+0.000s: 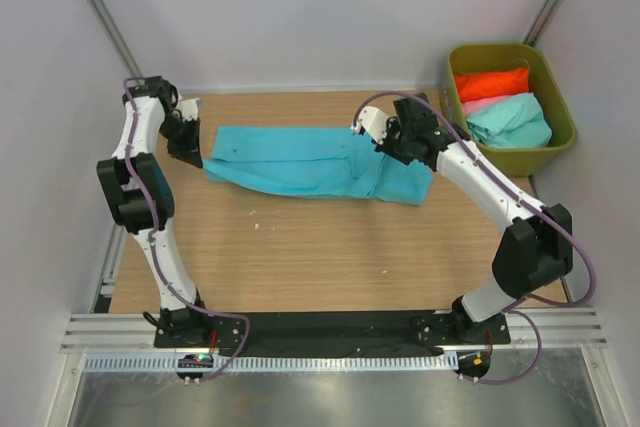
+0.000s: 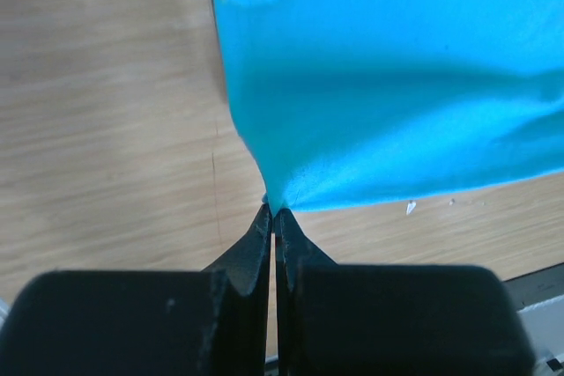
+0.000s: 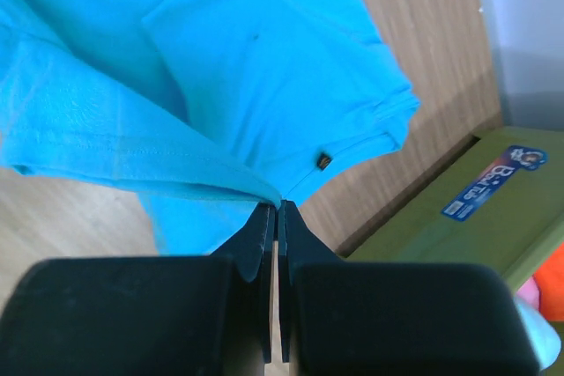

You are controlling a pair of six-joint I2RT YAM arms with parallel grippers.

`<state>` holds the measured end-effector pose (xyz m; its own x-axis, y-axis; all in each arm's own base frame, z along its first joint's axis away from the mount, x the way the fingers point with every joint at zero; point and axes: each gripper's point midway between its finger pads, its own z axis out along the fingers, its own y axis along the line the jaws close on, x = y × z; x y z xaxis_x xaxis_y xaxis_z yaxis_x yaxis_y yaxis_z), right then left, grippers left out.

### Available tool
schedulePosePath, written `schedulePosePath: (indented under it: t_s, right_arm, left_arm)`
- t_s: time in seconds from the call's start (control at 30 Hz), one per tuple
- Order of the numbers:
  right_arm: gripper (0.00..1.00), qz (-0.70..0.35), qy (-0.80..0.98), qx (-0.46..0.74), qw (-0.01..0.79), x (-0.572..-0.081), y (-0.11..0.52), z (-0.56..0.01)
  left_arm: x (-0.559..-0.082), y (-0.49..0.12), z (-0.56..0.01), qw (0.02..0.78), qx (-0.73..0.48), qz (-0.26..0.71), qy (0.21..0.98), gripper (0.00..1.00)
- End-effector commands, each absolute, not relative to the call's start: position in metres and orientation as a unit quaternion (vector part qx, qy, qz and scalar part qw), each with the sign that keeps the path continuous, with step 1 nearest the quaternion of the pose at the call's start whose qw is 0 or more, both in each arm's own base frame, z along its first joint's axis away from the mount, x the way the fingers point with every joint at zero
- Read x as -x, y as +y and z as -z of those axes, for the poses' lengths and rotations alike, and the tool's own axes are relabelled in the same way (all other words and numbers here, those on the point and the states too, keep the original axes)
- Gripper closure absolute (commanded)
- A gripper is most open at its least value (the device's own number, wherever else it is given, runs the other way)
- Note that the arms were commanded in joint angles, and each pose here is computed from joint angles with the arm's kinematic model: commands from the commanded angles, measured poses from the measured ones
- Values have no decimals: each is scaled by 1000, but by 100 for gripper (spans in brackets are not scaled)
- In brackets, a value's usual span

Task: Fold and stack the t-shirts
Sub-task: Fold the tshirt

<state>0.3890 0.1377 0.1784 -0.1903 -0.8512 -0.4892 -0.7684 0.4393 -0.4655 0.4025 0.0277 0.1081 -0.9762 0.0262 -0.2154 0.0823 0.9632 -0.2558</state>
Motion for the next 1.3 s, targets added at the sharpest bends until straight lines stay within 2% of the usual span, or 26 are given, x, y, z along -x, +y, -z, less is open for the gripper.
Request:
schedulePosePath:
  t_s: [0.0, 0.27, 0.53, 1.0, 1.07, 1.1, 1.17, 1.2, 1.23, 1.27]
  right_arm:
    - [98, 79, 765, 508, 387, -425, 137, -195]
    - [99, 112, 782, 464, 401, -480, 122, -206]
    - [99, 139, 789, 435, 411, -525, 111, -207]
    - [98, 174, 801, 409, 401, -576, 103, -161]
    - [99, 183, 800, 402, 405, -584, 103, -156]
    - [99, 196, 802, 391, 406, -588, 98, -155]
    - [96, 212, 797, 372, 425, -599, 97, -161]
    - [91, 222, 796, 359, 434, -602, 94, -167]
    - [84, 238, 792, 332, 453, -609, 89, -179]
    - [70, 248, 788, 318, 465, -610, 87, -191]
  left_arm:
    - [-418, 15, -124, 112, -52, 145, 982, 100]
    - [-469, 24, -124, 153, -67, 137, 976, 100]
    - [-496, 30, -112, 172, -67, 131, 974, 100]
    - [-538, 35, -87, 212, -63, 100, 970, 99]
    - [-543, 39, -87, 219, -55, 88, 970, 93]
    - [-545, 38, -89, 223, -57, 85, 969, 78]
    - [-549, 40, -100, 239, -52, 79, 966, 64]
    - [-551, 41, -106, 247, -51, 73, 965, 52]
    - [-553, 43, -111, 254, -50, 69, 964, 48]
    - [-554, 43, -118, 262, -52, 66, 961, 47]
